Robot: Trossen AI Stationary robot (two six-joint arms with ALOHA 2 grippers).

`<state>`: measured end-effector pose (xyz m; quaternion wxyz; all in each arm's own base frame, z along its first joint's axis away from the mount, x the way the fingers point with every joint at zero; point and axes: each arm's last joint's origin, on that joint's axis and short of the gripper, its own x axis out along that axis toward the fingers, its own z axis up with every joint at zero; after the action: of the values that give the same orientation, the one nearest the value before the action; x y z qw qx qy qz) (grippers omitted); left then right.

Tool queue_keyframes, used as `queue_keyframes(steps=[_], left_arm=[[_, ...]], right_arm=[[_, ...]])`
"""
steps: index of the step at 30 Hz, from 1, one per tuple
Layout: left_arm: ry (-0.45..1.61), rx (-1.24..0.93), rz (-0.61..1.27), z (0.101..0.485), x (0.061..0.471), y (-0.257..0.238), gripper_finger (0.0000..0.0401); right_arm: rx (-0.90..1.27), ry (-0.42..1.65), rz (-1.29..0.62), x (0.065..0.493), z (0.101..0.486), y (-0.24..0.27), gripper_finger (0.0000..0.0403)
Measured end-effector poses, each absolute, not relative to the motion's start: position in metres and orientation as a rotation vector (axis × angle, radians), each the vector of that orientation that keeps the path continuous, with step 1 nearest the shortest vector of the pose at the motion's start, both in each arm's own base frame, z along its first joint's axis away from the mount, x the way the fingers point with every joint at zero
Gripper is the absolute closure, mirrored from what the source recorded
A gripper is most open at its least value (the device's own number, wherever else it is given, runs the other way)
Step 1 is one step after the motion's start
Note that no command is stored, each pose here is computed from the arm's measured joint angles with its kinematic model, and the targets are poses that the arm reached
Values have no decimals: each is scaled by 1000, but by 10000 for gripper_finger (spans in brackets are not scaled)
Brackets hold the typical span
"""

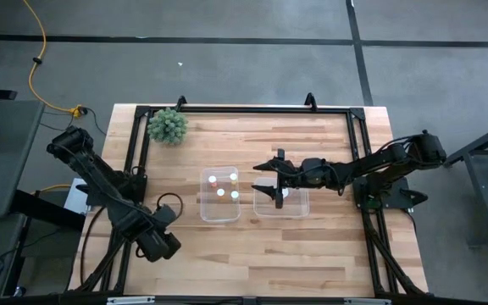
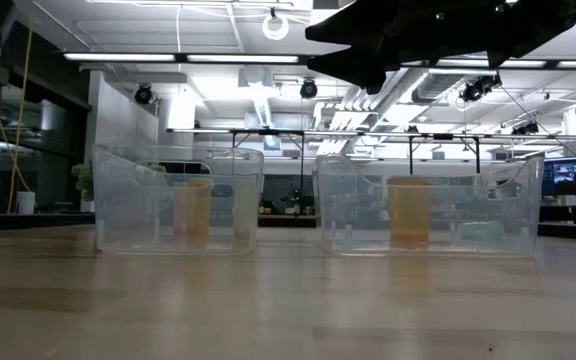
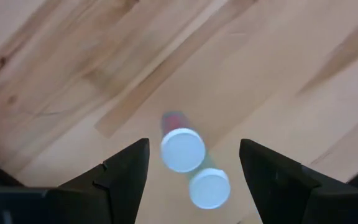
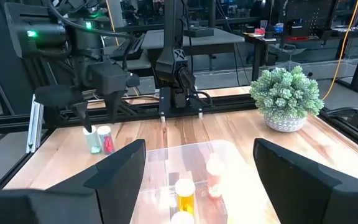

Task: Pick and place medicine bottles into bin by pill shape (circle, oval)
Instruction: Put the blue capsule bottle into the right transparent bin

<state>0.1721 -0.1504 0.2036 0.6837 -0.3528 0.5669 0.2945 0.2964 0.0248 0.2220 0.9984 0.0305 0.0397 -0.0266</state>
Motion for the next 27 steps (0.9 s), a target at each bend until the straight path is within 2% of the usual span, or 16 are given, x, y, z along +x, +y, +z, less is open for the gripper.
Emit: queue_keyframes(steps=[8,20,27], left_arm=[[1298,-809,734,184,160,-147,160],[1307,-792,716,184,162,-146,163],[1309,-802,716,184,161,-148,209]], right_arm=[[70,78,-53,296,222,25,112],[69,78,-53,296,222,25,112],[68,84,-54,296,221,25,112]])
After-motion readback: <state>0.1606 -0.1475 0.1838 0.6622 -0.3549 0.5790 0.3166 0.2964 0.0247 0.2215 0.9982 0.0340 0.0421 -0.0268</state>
